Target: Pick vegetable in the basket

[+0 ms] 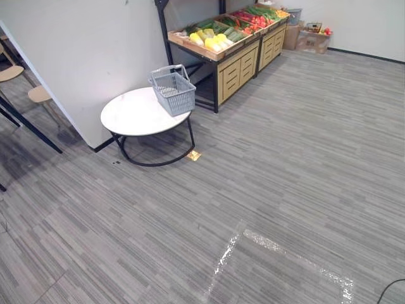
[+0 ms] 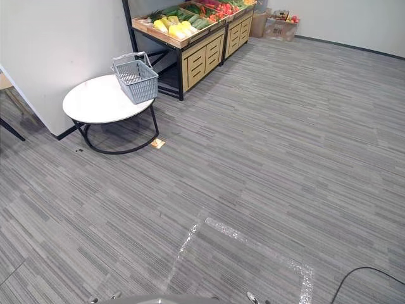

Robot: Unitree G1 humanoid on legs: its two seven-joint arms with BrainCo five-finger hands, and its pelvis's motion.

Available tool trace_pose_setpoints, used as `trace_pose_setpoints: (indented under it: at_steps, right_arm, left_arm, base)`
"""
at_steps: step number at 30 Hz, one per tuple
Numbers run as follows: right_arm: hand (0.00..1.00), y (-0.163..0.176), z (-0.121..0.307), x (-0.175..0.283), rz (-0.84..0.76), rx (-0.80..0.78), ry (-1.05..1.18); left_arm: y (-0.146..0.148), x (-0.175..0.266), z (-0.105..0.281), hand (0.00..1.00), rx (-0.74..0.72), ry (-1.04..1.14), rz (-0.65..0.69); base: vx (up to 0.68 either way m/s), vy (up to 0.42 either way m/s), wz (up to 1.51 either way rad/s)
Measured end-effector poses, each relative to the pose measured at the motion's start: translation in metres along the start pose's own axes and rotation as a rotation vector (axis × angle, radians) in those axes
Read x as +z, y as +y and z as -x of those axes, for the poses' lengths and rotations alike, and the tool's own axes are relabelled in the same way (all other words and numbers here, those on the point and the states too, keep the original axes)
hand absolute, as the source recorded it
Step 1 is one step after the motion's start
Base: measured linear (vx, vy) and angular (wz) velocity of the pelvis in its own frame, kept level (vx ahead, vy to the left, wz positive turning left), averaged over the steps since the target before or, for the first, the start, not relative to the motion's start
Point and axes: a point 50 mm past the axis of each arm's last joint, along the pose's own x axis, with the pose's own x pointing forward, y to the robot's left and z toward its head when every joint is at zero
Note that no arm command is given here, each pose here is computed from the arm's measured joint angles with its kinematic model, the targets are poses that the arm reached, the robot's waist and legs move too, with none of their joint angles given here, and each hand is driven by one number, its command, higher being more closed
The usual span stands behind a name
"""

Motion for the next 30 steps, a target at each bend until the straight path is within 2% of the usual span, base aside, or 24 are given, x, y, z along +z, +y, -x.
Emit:
trace_pose_setpoints:
  at_steps: [10,13,19,30]
  right_arm:
    - [0.00,0.0023,-0.0007,0.0015,-0.004,0.005,-0.006]
    - [0.00,0.0025,-0.0005,0.0010,-0.013,0.019,-0.003]
    - [0.00,0.0066,0.0001,0.0005,-0.042,0.140,0.011]
    - [0.00,0.0083,0.0002,0.0011,-0.046,0.155,-0.005]
  left_arm:
    - [0.0011,0.0019,0.0000,0.00,0.088,-0.006,0.000]
    - [0.0003,0.0019,-0.0001,0.00,0.073,-0.004,-0.002]
    - [-0.0011,0.0000,-0.0014,0.00,-0.051,0.024,-0.010]
    - [-0.0002,-0.0001,-0.0021,0.00,-0.075,0.037,-0.017]
  base:
    - [-0.05,-0.019,0.07]
    - [-0.07,-0.013,0.05]
    - [-0.01,-0.003,0.00]
    - [-0.01,-0.002,0.00]
